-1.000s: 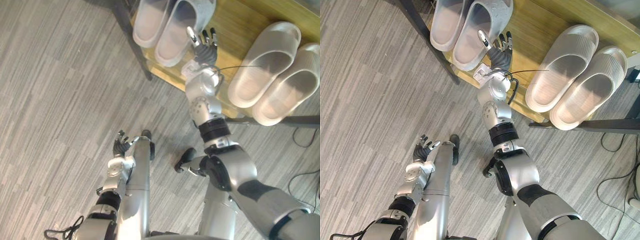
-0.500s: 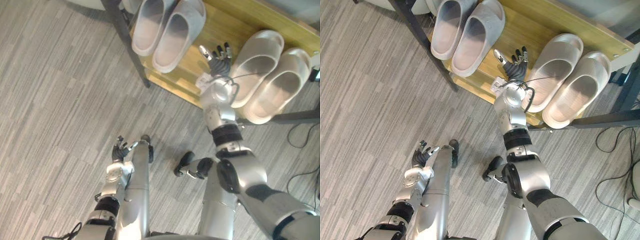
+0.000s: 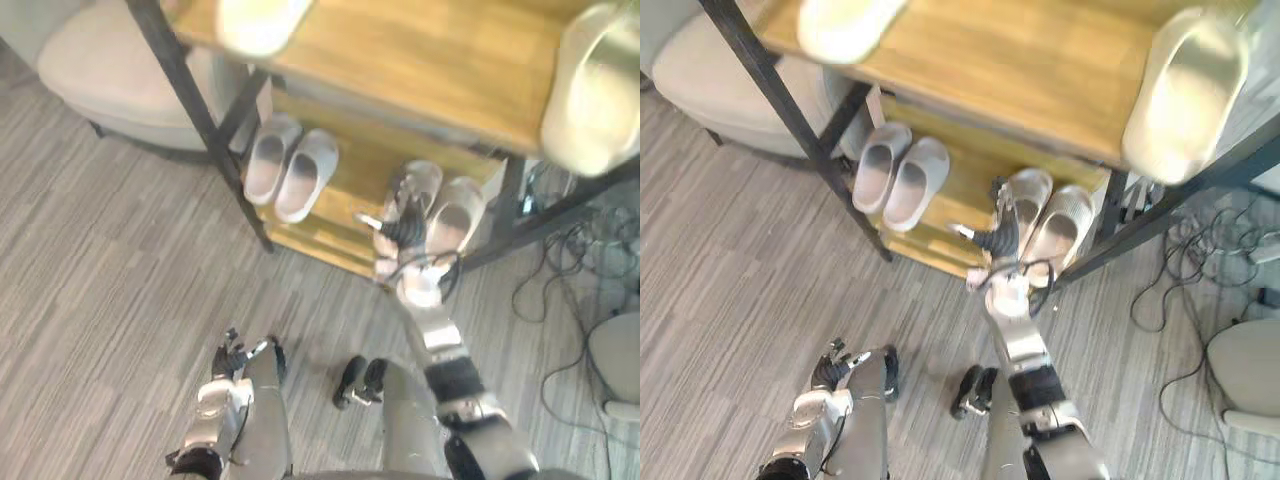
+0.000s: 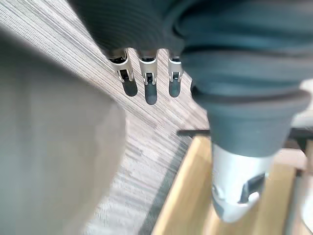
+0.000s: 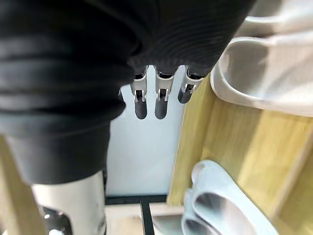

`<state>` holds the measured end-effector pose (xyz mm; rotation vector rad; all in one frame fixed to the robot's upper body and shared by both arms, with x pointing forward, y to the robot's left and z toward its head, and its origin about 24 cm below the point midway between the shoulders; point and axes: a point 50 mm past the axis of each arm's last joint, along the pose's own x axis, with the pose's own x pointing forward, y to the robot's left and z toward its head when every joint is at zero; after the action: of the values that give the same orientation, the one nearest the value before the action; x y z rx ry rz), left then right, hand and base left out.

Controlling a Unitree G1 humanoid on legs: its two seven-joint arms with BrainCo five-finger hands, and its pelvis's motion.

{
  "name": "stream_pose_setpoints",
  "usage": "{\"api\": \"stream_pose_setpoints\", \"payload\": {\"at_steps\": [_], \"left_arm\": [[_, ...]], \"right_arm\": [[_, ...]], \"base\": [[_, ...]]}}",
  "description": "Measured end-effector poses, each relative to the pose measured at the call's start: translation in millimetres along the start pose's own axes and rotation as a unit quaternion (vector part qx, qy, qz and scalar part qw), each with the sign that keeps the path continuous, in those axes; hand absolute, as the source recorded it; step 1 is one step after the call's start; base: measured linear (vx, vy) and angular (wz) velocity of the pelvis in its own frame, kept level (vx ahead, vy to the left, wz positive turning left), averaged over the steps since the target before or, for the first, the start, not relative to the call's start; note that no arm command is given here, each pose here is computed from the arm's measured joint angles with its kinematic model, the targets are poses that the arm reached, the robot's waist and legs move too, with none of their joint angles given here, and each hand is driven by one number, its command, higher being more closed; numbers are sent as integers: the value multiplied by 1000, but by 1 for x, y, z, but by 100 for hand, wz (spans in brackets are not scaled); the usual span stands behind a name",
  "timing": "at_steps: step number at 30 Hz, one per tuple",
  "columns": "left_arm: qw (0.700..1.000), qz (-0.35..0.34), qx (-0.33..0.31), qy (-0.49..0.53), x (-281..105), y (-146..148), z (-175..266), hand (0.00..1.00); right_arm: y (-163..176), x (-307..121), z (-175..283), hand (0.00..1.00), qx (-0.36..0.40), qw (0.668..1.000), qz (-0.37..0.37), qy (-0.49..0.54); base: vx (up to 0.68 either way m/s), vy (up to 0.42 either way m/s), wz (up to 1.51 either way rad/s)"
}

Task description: Organize the slippers on the shoe rack

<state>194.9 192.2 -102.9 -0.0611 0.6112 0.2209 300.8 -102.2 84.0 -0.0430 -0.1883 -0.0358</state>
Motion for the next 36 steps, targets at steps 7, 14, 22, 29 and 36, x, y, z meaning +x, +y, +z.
{"api": "stream_pose_setpoints", "payload": {"at_steps": [7,14,22,29,36], "left_arm": [[990,-86,90,68,-15,-30,-39,0],[982,-110,142,62,-18,-36,-41,0],[955,-197,203,-87,-31,-77,4,0],[885,-343,158,-272,-86,-128,67,0],[840,-372,130,-372,-112,-132,109,0]], "right_arm": [[-10,-76,-96,0,-54,977,52,200],[-59,-181,-178,0,-144,885,52,439],[-88,-215,-194,0,-157,846,-2,510],[-95,-220,-197,0,-162,836,-12,524],[-100,-220,-197,0,-172,833,-6,525]], "base": [[122,86,-6],[121,71,-1],[22,25,11],[1,10,3],[40,-8,-5]]}}
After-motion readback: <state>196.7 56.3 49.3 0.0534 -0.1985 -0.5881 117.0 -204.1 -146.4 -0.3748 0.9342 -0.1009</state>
